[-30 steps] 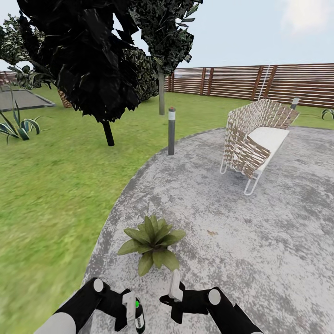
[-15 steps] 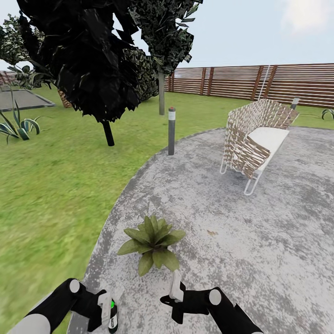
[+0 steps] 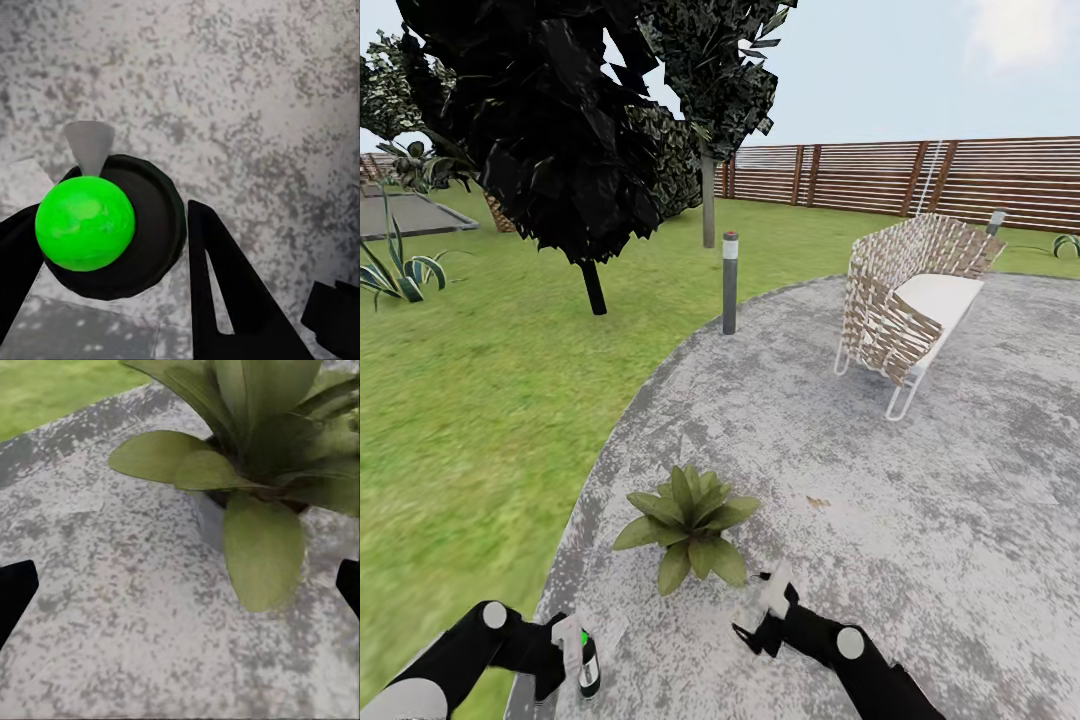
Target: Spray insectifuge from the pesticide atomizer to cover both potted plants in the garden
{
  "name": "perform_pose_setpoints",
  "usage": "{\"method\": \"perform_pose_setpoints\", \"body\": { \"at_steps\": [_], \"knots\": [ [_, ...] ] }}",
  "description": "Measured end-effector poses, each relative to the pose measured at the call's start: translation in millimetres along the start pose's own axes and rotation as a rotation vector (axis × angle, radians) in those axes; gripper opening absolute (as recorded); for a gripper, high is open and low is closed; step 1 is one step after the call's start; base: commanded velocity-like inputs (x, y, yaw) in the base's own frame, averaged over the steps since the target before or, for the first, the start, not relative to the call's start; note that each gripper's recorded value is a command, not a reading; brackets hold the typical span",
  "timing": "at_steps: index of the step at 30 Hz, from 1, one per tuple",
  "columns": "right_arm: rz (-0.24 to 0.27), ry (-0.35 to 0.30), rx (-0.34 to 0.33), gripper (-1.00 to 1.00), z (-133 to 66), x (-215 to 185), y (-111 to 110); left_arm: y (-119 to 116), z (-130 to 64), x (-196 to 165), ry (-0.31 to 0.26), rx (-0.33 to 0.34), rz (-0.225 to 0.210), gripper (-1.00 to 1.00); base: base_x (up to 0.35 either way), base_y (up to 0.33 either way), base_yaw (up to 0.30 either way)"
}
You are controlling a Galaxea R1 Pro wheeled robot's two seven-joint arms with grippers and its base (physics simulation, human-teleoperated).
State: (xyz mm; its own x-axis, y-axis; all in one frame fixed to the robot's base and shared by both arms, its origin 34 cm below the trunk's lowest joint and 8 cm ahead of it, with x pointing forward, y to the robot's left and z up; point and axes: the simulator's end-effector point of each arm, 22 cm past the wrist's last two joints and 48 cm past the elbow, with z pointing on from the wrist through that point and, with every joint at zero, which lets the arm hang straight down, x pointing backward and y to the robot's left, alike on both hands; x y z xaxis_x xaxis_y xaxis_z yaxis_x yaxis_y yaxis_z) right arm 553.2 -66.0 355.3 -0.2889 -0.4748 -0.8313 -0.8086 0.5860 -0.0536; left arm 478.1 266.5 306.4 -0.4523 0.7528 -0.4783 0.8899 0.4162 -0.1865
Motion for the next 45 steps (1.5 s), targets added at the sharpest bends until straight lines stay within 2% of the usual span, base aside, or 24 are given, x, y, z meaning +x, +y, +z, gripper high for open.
{"method": "perform_pose_setpoints", "body": {
  "at_steps": [3,5,6,9,13,15,16,17,20,24,25,26,27,45],
  "knots": [
    [0.123,0.054,0.208,1.00,-16.3,41.5,-42.0,11.7,-6.2,-2.6,-0.055,-0.047,-0.091,-1.00,0.000,0.000,0.000],
    [0.161,0.083,0.303,1.00,-30.5,63.1,-63.1,14.6,-8.1,0.9,-0.055,-0.058,-0.144,-1.00,0.000,0.000,0.000],
    [0.174,0.098,0.353,1.00,-44.9,79.5,-76.6,15.3,-8.9,5.1,-0.044,-0.061,-0.187,-1.00,0.000,0.000,0.000],
    [0.220,0.083,0.434,1.00,-72.6,105.2,-91.7,16.1,-9.8,11.7,-0.019,-0.065,-0.253,-1.00,0.000,0.000,0.000],
    [0.338,0.068,0.505,1.00,-94.0,135.1,-86.6,17.5,-11.5,17.1,0.009,-0.070,-0.314,-1.00,0.000,0.000,0.000],
    [0.375,0.075,0.551,1.00,-102.2,146.3,-88.4,16.7,-12.0,21.7,0.030,-0.069,-0.353,-1.00,0.000,0.000,0.000],
    [0.429,0.146,0.804,1.00,-142.0,191.0,-89.9,9.5,-17.0,44.5,0.171,-0.056,-0.562,-1.00,0.000,0.000,0.000],
    [0.443,0.194,0.894,1.00,-159.0,207.8,-89.7,8.4,-17.5,45.6,0.183,-0.055,-0.590,-1.00,0.000,0.000,0.000],
    [0.444,0.197,0.894,1.00,-158.1,207.8,-88.1,9.9,-17.9,43.9,0.184,-0.058,-0.588,-1.00,0.000,0.000,0.000],
    [0.449,0.195,0.892,1.00,-155.6,206.7,-85.5,27.0,-28.5,35.1,0.205,-0.106,-0.535,-1.00,0.000,0.000,0.000],
    [0.450,0.195,0.892,1.00,-155.1,206.6,-84.9,31.0,-32.4,34.5,0.218,-0.120,-0.536,-1.00,0.000,0.000,0.000],
    [0.451,0.197,0.889,1.00,-154.4,206.8,-84.0,14.1,-56.4,13.8,0.385,-0.016,-0.483,-1.00,0.000,0.000,0.000],
    [0.451,0.196,0.890,1.00,-154.6,206.5,-84.3,36.8,-74.8,-17.0,0.335,-0.074,-0.424,-1.00,0.000,0.000,0.000],
    [0.451,0.198,0.894,1.00,-156.0,207.4,-85.4,33.0,-72.4,-10.4,0.350,-0.067,-0.430,-1.00,0.020,0.005,0.000]
  ]
}}
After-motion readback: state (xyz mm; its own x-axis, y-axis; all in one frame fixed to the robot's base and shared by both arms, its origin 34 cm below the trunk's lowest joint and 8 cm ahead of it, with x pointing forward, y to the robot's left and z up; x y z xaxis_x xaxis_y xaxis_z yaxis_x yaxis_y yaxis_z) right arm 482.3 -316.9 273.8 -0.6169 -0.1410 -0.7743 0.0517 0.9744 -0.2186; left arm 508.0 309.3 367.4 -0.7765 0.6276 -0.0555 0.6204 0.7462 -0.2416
